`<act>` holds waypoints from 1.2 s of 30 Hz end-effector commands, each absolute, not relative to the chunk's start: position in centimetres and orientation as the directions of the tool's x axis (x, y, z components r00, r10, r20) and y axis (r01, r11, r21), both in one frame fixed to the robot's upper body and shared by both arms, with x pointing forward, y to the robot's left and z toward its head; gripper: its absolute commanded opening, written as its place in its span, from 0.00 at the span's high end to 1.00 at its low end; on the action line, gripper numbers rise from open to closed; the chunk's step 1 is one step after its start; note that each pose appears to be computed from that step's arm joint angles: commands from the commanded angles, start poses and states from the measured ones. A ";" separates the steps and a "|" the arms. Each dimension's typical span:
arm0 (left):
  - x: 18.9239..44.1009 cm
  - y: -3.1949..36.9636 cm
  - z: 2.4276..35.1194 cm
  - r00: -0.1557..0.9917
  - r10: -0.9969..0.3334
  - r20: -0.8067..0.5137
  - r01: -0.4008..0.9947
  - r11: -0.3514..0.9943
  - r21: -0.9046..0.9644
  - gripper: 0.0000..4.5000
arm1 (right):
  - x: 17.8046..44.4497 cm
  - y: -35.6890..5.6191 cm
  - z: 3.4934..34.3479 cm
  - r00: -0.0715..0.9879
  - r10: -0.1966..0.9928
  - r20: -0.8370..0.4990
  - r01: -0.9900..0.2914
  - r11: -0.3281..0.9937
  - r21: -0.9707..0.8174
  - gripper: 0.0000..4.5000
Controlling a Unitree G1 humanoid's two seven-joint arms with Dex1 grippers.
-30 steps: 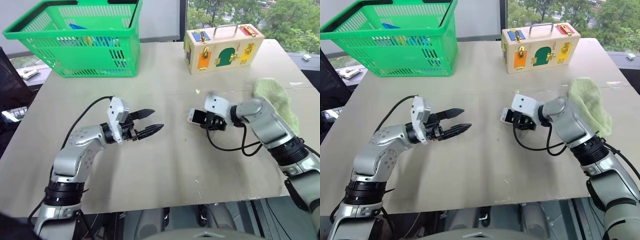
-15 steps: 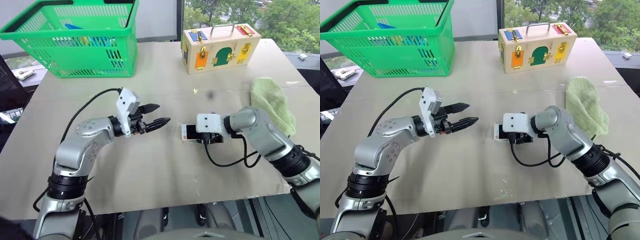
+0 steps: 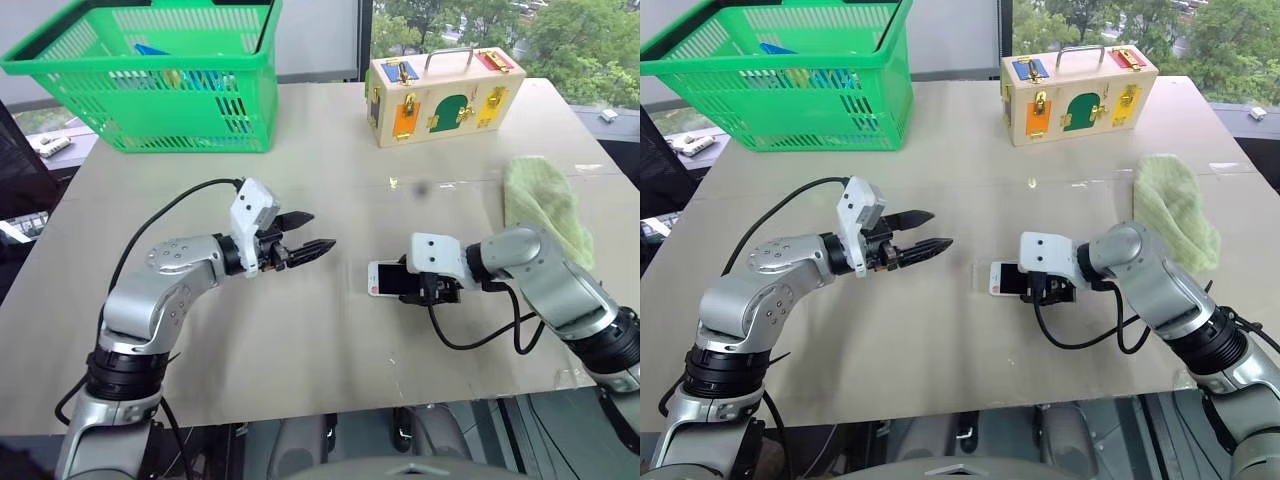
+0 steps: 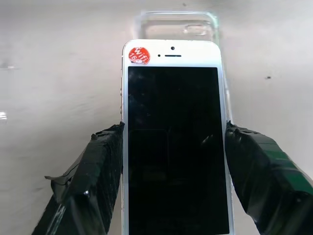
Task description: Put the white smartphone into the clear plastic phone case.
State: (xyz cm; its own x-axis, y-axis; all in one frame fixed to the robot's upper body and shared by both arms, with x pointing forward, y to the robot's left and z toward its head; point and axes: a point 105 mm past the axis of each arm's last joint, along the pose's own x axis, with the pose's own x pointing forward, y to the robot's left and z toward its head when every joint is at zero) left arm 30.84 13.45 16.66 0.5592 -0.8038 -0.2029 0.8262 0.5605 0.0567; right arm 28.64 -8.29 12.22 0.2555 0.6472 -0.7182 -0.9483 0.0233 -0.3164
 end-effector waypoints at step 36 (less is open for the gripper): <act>26.5 19.8 13.7 0.328 -0.910 -0.254 0.944 0.322 0.069 0.00 | 31.3 -6.2 12.0 0.228 0.604 -0.764 -0.934 -0.086 -0.347 0.01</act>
